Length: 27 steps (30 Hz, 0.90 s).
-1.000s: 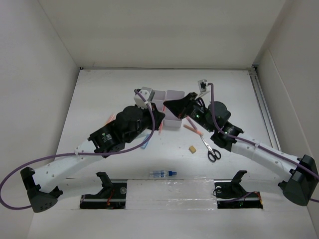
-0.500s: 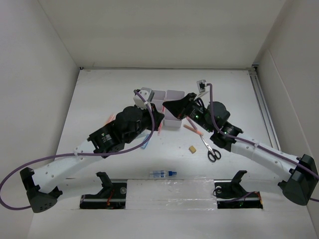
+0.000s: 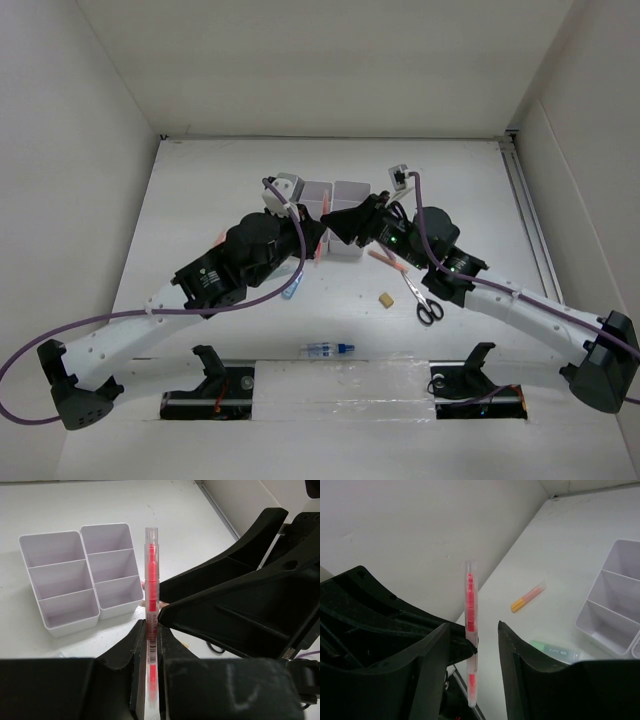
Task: Sort the stationery into containers
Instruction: Close the pen cap on the pen, then place the pen in the storage box.
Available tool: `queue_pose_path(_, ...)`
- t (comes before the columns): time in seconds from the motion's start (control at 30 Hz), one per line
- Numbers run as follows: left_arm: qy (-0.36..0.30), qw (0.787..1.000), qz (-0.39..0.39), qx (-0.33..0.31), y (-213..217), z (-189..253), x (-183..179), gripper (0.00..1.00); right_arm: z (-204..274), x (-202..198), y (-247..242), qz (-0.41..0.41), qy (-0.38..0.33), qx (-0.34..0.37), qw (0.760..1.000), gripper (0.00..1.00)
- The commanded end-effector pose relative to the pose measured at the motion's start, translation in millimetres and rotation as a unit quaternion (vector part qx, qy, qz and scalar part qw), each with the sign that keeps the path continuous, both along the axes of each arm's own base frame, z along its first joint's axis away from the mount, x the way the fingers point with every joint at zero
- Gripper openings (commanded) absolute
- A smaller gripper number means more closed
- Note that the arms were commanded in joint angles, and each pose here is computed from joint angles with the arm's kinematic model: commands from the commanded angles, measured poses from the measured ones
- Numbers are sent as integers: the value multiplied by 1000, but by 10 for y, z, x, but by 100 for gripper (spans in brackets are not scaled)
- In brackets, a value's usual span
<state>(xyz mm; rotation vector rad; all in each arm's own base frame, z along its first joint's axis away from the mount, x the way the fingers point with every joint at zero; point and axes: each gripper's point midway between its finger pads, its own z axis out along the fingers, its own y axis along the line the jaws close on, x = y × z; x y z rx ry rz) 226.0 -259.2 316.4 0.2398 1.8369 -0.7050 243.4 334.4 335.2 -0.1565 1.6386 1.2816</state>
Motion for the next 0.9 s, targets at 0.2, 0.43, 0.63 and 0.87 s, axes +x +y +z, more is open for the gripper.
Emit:
queue_pose_path(0.2,-44,997,18,-55,25,357,78,0,81,-135,-36,8,-7,-4,1000,70)
queue_pose_path(0.43,-37,996,63,-46,101,257,196,0,166,13,-525,-74,-12,7,997,77)
queue_pose_path(0.63,-53,986,152,-40,207,224,476,0,365,9,-1012,-128,-37,20,991,77)
queue_pose_path(0.87,-94,958,262,-71,354,142,1021,0,403,-130,-1318,-152,-55,18,987,77)
